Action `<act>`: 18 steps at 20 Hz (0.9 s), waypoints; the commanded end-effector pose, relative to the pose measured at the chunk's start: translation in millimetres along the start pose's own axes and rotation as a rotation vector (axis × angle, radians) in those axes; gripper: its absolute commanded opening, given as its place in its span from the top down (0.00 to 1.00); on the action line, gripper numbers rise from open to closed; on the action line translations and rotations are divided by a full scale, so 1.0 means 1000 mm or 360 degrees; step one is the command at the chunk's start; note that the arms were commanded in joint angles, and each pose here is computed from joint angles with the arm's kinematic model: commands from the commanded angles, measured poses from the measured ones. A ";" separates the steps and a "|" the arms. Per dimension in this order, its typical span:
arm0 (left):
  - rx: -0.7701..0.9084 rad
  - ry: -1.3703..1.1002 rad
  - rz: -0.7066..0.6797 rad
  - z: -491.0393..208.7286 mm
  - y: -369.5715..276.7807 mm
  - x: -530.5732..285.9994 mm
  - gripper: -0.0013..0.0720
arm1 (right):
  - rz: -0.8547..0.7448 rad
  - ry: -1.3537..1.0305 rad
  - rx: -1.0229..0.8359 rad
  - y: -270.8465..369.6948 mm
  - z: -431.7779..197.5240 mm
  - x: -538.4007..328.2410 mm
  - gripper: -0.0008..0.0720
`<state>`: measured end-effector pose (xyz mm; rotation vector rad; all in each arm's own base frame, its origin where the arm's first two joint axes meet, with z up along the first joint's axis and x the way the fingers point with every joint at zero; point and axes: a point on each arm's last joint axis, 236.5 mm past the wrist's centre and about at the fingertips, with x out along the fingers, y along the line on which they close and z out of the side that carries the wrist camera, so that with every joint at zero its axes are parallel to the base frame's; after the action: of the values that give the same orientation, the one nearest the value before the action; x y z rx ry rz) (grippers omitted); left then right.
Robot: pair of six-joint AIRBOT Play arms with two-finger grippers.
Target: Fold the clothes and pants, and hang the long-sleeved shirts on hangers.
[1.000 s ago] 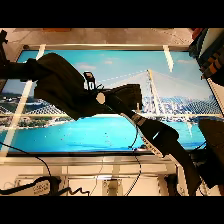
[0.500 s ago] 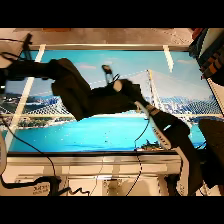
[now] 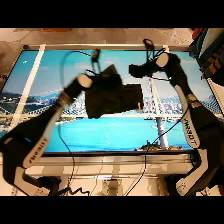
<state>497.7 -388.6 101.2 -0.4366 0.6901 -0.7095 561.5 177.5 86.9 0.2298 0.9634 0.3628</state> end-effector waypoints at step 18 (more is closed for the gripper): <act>0.0498 0.0204 0.0265 -0.050 0.072 0.036 0.97 | 0.0569 0.0357 0.0274 -0.111 -0.102 -0.006 0.40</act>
<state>510.5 -383.5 43.4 -0.0915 0.6462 -0.6941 501.4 38.3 -3.8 0.3586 1.2237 0.5014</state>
